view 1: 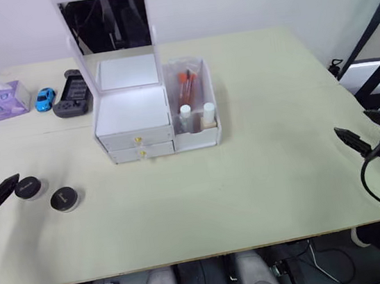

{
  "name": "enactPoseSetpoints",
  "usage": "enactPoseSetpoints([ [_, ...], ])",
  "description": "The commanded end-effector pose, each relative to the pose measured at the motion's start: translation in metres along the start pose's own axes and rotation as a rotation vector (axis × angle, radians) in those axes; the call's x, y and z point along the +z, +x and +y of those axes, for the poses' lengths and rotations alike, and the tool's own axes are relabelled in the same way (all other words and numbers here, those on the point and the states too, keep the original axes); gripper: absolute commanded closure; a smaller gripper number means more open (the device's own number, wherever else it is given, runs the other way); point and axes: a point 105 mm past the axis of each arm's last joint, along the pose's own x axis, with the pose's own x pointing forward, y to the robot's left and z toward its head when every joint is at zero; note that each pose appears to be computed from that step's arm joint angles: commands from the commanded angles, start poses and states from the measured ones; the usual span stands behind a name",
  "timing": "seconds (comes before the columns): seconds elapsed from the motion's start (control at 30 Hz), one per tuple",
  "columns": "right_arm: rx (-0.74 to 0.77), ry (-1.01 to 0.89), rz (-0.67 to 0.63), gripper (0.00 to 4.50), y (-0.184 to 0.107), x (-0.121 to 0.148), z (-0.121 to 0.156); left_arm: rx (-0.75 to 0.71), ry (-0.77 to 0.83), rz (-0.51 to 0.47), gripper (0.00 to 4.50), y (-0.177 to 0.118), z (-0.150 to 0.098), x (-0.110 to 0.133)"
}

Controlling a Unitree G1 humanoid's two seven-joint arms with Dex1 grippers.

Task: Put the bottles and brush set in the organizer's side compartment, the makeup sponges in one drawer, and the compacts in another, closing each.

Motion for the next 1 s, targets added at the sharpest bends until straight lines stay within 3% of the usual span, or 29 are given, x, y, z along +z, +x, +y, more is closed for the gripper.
enactPoseSetpoints([
  [0.03, 0.044, -0.037, -0.038, 0.0, 0.012, 0.024, 0.008, -0.009, 0.054, -0.074, 0.04, 0.005, -0.004, 0.023],
  [0.2, 0.112, -0.118, -0.005, 0.0, 0.039, 0.039, 0.033, -0.116, 0.064, -0.123, 0.04, 0.019, -0.032, 0.043],
  [0.4, 0.349, -0.018, -0.038, 0.0, 0.061, 0.069, 0.086, -0.282, 0.065, -0.115, 0.04, 0.027, -0.09, 0.054],
  [0.63, 0.669, -0.167, -0.085, 0.0, 0.06, 0.128, 0.149, -0.351, -0.013, -0.091, 0.04, 0.03, -0.161, 0.042],
  [0.8, 0.824, -0.071, -0.024, 0.0, 0.054, 0.153, 0.169, -0.338, -0.114, -0.077, 0.04, 0.034, -0.208, 0.029],
  [1.0, 0.896, -0.115, -0.026, 0.0, 0.047, 0.173, 0.183, -0.213, -0.153, -0.061, 0.04, 0.048, -0.233, 0.016],
])
